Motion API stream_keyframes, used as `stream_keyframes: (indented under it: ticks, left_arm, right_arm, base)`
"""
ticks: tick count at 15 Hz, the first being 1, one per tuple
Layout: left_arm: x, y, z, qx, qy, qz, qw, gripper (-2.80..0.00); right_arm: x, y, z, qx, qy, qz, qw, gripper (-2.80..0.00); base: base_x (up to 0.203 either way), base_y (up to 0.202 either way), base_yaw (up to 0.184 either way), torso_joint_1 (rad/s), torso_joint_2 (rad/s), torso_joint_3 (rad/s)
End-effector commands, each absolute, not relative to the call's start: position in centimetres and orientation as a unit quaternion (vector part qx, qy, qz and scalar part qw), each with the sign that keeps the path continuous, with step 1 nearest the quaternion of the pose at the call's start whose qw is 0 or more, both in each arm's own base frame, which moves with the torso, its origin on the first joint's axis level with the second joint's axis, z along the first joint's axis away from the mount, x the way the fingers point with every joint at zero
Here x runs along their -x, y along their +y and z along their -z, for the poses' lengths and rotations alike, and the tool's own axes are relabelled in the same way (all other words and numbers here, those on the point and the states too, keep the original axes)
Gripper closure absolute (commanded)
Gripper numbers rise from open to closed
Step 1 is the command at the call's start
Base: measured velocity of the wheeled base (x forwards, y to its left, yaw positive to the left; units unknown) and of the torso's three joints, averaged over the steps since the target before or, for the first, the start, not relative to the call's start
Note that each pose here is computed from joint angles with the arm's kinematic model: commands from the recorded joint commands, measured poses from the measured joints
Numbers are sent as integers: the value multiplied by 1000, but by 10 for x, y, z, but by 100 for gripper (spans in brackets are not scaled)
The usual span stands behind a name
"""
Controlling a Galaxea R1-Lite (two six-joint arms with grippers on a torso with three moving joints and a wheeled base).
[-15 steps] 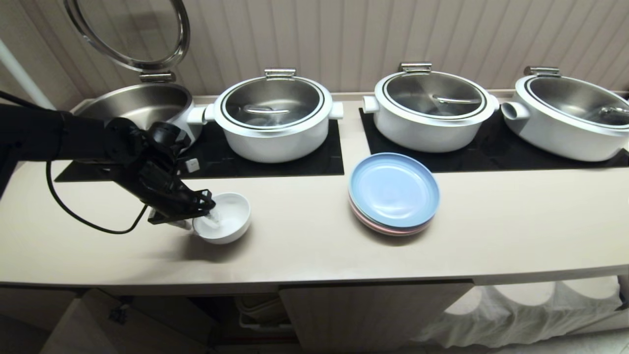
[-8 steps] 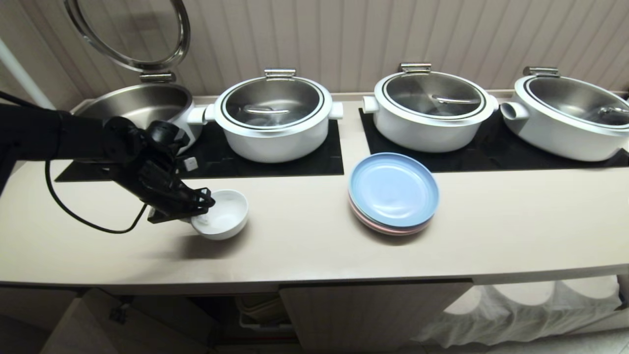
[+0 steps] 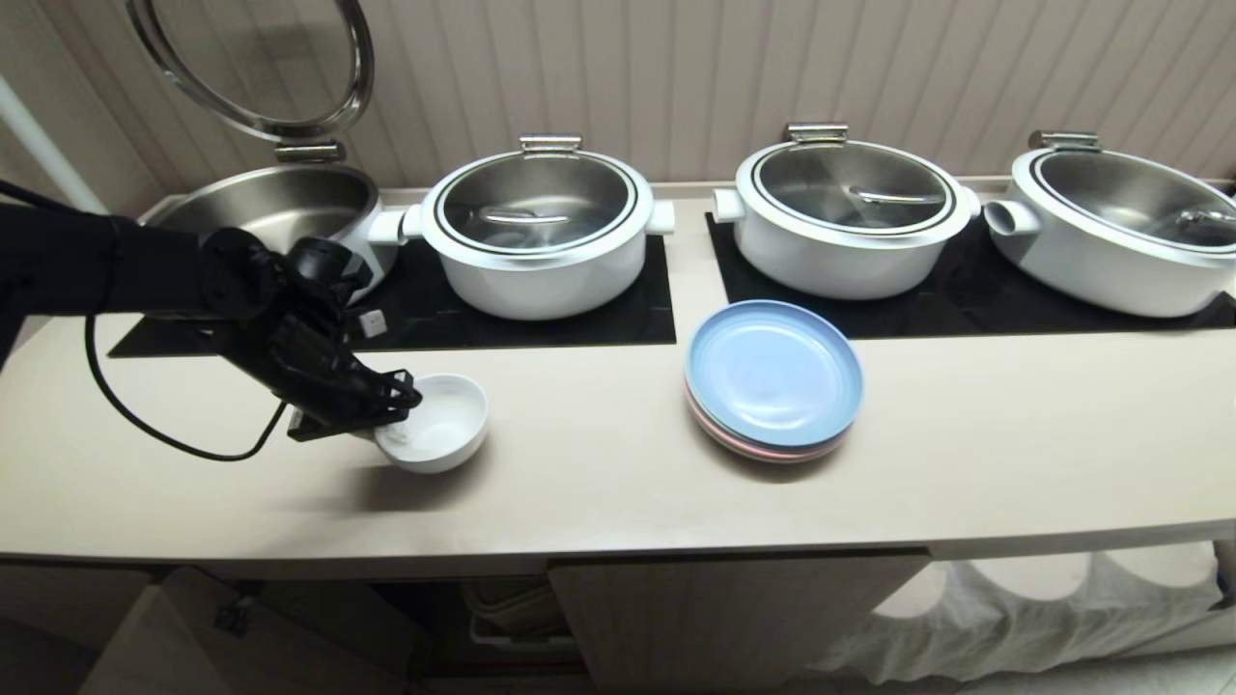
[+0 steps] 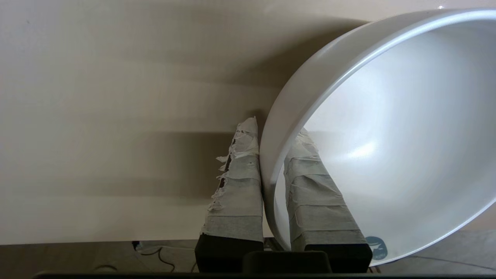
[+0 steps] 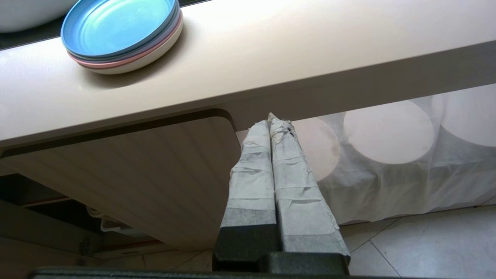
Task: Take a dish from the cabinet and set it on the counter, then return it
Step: Pick up the bowl from the table
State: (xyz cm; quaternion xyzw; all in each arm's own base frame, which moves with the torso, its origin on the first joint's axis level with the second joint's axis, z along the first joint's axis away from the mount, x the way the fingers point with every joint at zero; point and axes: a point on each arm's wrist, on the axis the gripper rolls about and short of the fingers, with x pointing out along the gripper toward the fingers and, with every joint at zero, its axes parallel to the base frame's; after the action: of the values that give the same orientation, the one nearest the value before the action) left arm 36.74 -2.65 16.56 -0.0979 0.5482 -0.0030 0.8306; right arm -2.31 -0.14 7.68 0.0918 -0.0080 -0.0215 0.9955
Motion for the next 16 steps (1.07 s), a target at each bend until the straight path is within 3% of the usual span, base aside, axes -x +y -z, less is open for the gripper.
stream_keyframes:
  ticks: [1, 16]
  left_arm:
    - [-361, -26, -170, 110, 549, -5, 828, 0]
    - [-261, -21, -180, 151, 580, -28, 800, 0]
  right_arm:
    - [23, -1, -77, -93, -7, 22, 995, 0]
    - [23, -1, -77, -93, -7, 22, 995, 0]
  base:
    - [0, 0, 0, 0, 0, 0]
    - [0, 0, 0, 0, 0, 0]
